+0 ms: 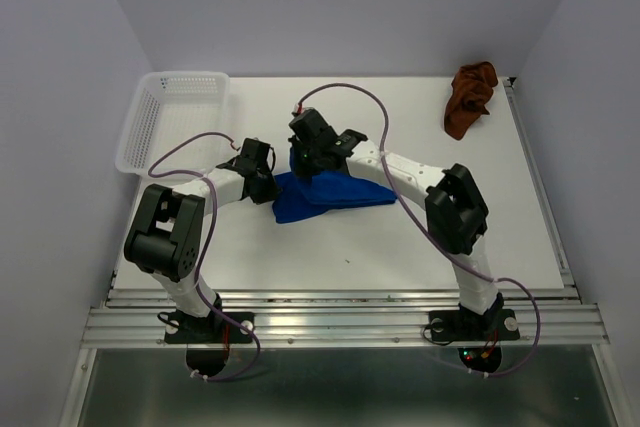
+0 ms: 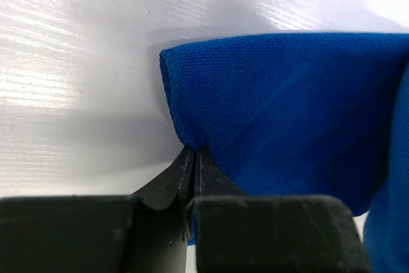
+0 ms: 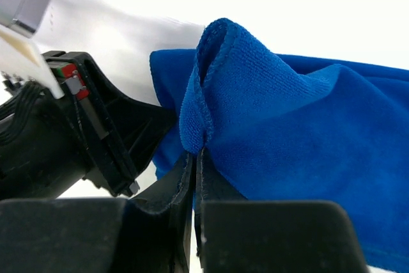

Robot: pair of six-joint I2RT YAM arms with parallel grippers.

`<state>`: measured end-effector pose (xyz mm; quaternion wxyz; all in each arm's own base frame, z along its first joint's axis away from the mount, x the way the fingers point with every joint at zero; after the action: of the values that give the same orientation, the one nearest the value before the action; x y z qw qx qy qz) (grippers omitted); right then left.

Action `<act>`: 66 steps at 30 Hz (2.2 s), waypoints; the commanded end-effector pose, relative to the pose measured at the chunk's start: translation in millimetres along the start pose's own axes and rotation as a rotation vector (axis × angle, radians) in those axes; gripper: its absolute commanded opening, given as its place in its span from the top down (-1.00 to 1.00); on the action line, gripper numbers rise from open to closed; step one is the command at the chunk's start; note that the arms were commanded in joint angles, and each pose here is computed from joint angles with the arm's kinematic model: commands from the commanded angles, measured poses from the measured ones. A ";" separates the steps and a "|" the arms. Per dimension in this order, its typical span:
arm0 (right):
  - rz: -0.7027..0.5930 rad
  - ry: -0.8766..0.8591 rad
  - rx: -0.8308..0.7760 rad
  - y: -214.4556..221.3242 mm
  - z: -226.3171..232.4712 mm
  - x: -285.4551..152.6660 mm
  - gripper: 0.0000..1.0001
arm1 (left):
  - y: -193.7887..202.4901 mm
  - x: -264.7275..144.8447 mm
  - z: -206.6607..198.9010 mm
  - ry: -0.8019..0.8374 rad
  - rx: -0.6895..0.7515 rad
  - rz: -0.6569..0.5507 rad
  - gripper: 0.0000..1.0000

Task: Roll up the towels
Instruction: Fold the towel

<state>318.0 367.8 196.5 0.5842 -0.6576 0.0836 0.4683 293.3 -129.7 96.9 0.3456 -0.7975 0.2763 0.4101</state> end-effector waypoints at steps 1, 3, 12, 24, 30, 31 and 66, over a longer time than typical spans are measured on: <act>-0.061 -0.093 0.011 -7.7 15.8 13.4 0.92 | 6.5 -6.8 7.1 -0.034 0.007 0.016 0.87; -0.050 -0.100 0.015 -4.8 16.5 18.1 0.92 | 6.1 -7.0 7.2 -0.035 0.004 0.016 0.87; -0.023 -0.154 0.018 6.2 20.7 33.9 0.93 | 8.0 -6.2 8.6 -0.044 -0.002 0.023 0.87; -0.102 -0.117 0.004 -9.8 20.3 3.8 0.96 | 7.5 -6.7 7.8 -0.041 -0.005 0.021 0.87; -0.098 -0.145 -0.009 -9.1 27.7 5.6 0.96 | 6.9 -7.1 6.8 -0.038 -0.008 0.018 0.87; -0.093 -0.154 -0.008 -8.2 28.6 6.6 0.96 | 6.7 -7.3 6.5 -0.037 -0.008 0.018 0.87; 0.005 -0.350 -0.025 16.6 44.1 39.6 0.19 | -6.7 -27.4 8.8 -0.123 -0.050 -0.100 0.78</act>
<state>309.7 405.3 130.2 0.5652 -0.5934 0.0437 0.5714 281.0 -116.8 102.3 0.3566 -0.7838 0.2242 0.4563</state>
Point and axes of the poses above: each gripper's point midway between its finger pads, its own x axis out along the fingers, its own z axis along the line the jaws close on, y = z × x, the point moved 9 cm from there along -x, back along the fingers, and after that the axes turned 15 degrees about -x, right-handed, at the moved point
